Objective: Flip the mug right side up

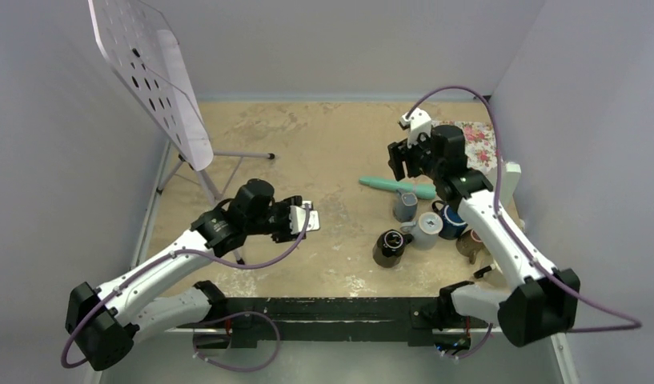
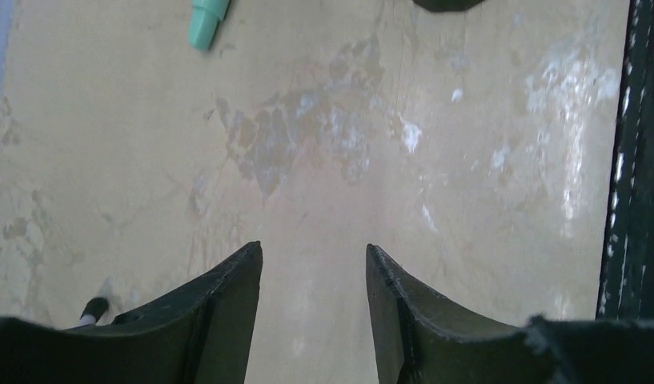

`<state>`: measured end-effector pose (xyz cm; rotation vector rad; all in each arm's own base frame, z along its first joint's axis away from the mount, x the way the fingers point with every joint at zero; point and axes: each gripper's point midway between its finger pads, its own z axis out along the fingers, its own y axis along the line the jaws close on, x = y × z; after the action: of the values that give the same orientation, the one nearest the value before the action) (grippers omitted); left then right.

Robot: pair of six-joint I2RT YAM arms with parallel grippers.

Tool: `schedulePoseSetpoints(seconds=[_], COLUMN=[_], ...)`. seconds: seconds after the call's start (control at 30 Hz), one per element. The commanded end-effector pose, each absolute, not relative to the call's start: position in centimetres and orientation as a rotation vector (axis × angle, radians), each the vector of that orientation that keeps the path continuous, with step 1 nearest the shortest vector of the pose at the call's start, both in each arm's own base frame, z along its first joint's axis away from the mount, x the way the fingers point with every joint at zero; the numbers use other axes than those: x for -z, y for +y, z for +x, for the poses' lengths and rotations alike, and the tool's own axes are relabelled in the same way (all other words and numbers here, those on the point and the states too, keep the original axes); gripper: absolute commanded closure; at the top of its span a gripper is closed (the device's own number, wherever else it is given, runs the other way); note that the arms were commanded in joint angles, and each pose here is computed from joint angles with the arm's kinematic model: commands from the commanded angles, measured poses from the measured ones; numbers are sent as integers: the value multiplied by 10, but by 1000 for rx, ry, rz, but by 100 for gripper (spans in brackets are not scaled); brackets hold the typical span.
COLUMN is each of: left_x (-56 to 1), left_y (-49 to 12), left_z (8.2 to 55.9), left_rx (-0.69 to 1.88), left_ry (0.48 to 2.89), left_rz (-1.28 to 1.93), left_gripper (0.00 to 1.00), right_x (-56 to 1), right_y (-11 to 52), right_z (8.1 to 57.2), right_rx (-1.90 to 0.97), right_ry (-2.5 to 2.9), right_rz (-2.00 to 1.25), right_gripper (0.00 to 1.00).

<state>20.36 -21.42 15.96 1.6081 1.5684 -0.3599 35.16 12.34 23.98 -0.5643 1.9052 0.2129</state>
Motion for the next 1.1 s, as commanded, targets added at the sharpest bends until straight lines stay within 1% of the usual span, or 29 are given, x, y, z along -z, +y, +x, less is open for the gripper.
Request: schedulePoseSetpoints(seconds=[0.0, 0.1, 0.2, 0.27, 0.33, 0.4, 0.53, 0.77, 0.9, 1.07], left_x=[-180, -184, -188, -182, -175, -169, -162, -155, -153, -152], left_y=[-263, -281, -289, -289, -286, -284, -283, -272, -267, -262], left_z=[216, 214, 215, 214, 215, 215, 215, 221, 221, 222], left_rx=[547, 696, 838, 892, 886, 876, 889, 842, 827, 810], left_ry=[1499, 1451, 1517, 1591, 1606, 1598, 1611, 1644, 1649, 1645], left_rz=[1337, 1194, 990, 904, 874, 875, 865, 805, 774, 754], left_gripper=[45, 43, 42, 42, 41, 41, 41, 40, 40, 40], right_x=[-210, -193, -177, -166, -146, -131, -103, -76, -60, -60], right_y=[100, 99, 88, 85, 84, 86, 89, 98, 96, 97], right_z=[350, 350, 359, 365, 373, 377, 369, 364, 362, 346], right_rx=[-103, -89, 16, 66, 96, 95, 98, 83, 117, 147], right_ry=[2156, 2235, 2301, 2366, 2449, 2516, 2647, 2746, 2819, 2868], right_rz=[-437, -448, -512, -556, -574, -581, -614, -675, -678, -690], right_gripper=[28, 27, 27, 30, 34, 41, 53, 54, 60, 61])
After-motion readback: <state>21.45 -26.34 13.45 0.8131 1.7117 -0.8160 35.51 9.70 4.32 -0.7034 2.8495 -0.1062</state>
